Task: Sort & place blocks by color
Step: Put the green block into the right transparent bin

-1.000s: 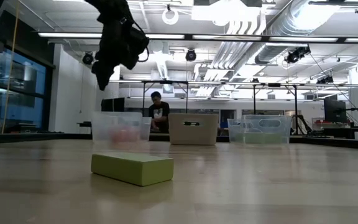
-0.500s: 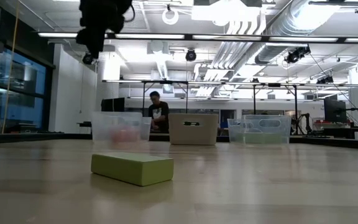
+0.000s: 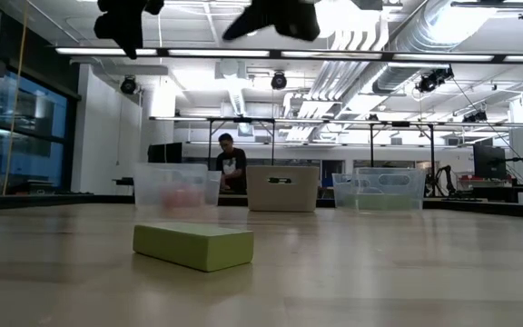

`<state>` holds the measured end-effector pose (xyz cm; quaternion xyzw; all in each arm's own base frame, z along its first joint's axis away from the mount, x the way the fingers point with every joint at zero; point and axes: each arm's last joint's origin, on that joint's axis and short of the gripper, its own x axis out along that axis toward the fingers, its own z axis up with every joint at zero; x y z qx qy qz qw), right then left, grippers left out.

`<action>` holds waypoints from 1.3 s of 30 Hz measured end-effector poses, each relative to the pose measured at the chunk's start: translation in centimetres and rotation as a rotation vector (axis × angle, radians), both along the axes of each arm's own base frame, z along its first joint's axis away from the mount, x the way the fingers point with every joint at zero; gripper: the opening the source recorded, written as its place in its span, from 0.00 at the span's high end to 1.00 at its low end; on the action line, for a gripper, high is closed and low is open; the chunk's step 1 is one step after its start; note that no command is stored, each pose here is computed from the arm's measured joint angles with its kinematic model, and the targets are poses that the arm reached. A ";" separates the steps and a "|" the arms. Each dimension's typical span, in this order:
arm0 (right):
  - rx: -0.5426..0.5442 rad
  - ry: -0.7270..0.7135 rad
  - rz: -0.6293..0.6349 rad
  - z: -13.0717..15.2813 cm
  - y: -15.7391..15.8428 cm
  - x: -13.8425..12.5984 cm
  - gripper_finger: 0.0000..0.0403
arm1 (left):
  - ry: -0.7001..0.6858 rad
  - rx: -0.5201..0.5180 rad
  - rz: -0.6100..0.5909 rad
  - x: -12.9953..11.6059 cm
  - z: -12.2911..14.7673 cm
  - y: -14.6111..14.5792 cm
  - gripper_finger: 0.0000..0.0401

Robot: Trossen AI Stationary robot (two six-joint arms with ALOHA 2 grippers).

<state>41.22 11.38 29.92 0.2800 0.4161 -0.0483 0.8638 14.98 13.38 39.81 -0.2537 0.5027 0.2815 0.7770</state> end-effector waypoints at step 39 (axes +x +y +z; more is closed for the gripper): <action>-0.056 0.210 -0.014 -13.3 7.5 2.5 0.40 | 0.021 0.046 -0.039 -0.2 0.1 -0.1 0.60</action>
